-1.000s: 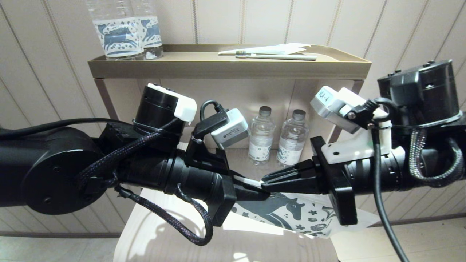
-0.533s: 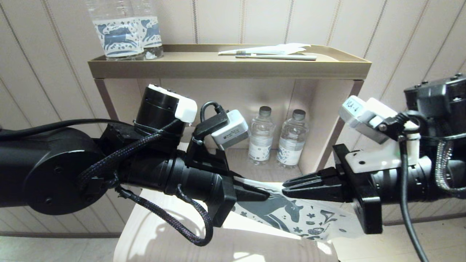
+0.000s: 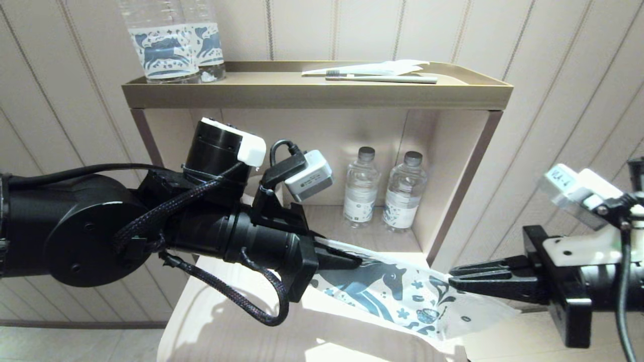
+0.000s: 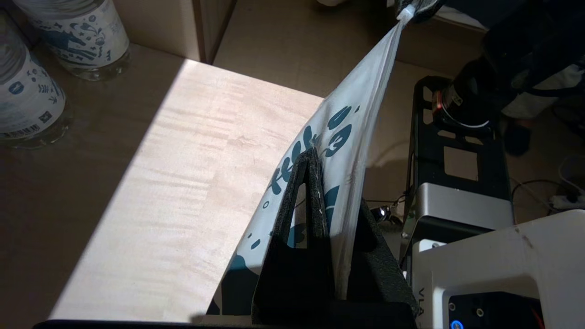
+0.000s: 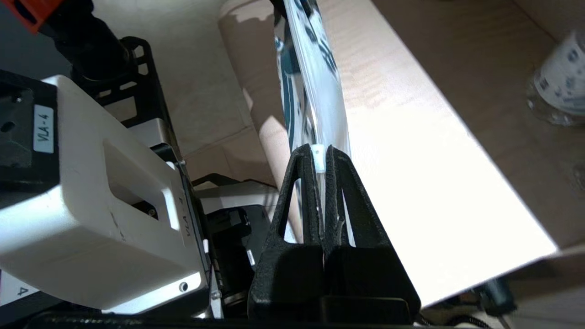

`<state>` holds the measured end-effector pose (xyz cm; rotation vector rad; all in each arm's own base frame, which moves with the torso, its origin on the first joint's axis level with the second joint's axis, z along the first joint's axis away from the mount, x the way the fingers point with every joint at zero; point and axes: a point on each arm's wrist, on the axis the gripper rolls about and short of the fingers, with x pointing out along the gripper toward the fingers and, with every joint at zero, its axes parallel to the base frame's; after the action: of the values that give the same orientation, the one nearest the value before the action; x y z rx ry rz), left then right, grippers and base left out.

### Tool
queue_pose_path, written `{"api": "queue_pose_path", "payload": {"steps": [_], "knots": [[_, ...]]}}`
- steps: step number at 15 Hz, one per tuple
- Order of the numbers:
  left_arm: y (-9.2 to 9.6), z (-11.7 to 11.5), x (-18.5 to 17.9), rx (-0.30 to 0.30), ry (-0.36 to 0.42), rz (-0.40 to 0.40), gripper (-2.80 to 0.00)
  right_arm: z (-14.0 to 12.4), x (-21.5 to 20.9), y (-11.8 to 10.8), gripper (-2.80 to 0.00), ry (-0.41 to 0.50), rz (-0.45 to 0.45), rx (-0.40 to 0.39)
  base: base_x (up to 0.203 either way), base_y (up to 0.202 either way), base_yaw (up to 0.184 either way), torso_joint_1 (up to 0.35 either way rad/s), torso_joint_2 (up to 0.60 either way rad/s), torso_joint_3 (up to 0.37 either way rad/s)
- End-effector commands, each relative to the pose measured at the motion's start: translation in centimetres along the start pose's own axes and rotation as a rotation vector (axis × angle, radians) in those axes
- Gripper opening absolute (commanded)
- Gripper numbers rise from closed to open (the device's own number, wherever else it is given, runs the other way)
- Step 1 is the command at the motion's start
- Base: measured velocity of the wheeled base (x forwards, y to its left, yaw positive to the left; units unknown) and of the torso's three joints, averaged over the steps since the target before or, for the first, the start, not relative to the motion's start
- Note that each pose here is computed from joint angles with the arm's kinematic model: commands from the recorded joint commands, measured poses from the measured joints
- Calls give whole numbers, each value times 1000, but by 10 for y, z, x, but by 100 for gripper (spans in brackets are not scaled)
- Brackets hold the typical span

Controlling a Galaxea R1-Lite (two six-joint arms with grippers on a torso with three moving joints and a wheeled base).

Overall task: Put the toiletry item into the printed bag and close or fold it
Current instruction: Close the strorage bag and place it on the desk

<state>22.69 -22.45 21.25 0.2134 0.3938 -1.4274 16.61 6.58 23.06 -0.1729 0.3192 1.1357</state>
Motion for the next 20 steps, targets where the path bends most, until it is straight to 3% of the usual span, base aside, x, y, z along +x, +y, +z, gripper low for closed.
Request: {"api": "queue_pose_path", "payload": {"steps": [1, 9, 18, 19, 20], "knots": [[2, -1, 0, -2, 1, -1, -280, -7, -15, 6, -280, -15, -43, 1, 0, 0, 0, 0, 0, 0], [9, -3, 0, -15, 6, 21, -280, -26, -31, 6, -280, 0, -141, 22, 0, 0, 0, 0, 0, 0], [13, -6, 5, -21, 15, 20, -280, -33, -30, 2, -280, 17, -158, 35, 0, 0, 0, 0, 0, 0], [13, -7, 5, -22, 16, 19, -280, -33, -30, 2, 0, 17, -160, 29, 0, 0, 0, 0, 0, 0], [13, -7, 5, -25, 18, 17, -280, -32, -30, 2, 0, 16, -157, 24, 0, 0, 0, 0, 0, 0]]}}
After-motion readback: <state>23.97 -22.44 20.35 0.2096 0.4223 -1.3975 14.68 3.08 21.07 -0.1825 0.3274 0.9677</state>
